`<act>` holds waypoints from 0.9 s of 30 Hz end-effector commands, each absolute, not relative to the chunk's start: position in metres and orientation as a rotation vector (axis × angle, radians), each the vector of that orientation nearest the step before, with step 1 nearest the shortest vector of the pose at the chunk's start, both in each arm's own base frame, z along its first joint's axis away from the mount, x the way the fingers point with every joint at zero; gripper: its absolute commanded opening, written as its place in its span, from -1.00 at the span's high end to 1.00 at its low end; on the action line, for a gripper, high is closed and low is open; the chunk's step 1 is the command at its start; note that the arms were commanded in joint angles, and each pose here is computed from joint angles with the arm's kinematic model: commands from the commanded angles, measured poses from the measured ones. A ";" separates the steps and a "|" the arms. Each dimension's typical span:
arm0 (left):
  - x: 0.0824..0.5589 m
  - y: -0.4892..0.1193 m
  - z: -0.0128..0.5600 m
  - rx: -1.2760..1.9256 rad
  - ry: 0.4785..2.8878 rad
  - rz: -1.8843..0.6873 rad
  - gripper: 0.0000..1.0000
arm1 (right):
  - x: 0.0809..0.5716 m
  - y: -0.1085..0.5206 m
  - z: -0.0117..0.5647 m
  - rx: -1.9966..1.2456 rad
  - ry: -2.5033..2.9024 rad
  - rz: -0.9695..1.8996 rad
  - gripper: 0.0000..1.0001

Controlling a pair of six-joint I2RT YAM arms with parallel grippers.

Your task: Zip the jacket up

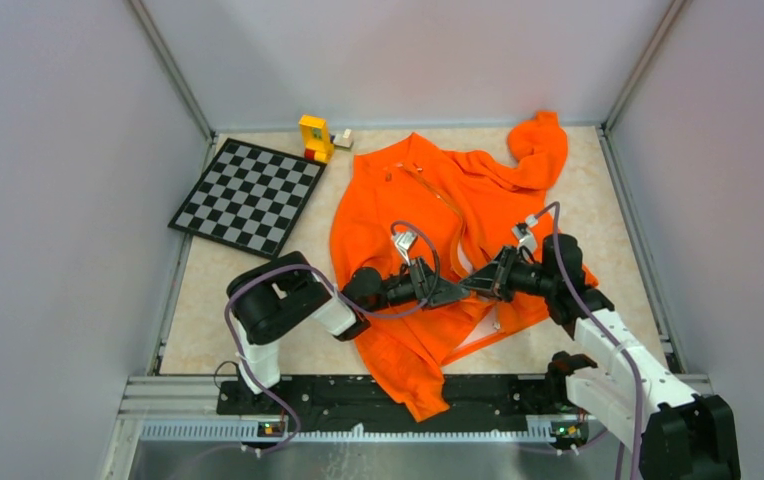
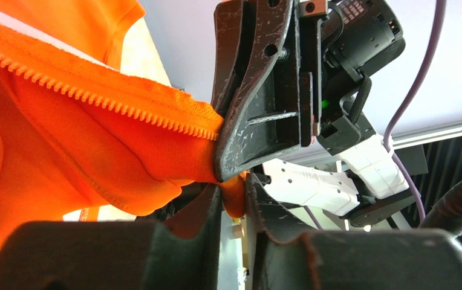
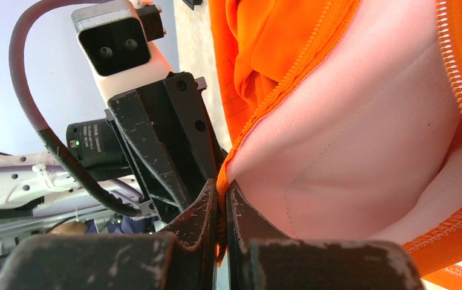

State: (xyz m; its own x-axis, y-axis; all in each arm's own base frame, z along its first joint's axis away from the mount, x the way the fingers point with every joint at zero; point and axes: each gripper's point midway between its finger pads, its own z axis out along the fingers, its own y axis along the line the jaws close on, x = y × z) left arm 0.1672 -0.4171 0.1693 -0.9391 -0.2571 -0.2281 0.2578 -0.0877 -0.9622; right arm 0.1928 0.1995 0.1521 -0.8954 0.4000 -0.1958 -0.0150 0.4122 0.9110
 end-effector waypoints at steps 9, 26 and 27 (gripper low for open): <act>0.164 -0.414 0.165 0.060 1.886 -2.005 1.00 | 0.200 0.165 0.141 0.295 2.416 1.074 0.33; 0.164 -0.406 0.129 0.077 2.002 -1.902 1.00 | 0.138 0.077 0.080 0.576 2.801 0.324 -0.12; 0.164 -0.405 0.127 0.067 2.007 -1.907 1.00 | 0.138 0.078 0.080 0.591 2.797 0.339 -0.10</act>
State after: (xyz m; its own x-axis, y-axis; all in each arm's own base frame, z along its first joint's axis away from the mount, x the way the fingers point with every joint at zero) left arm 0.1650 -0.4085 0.1281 -0.9291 -0.2163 -0.2999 0.2843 0.1007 -0.9534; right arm 0.1533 0.0953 0.0891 -0.8946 0.3848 -0.2274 0.2884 0.8856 0.3642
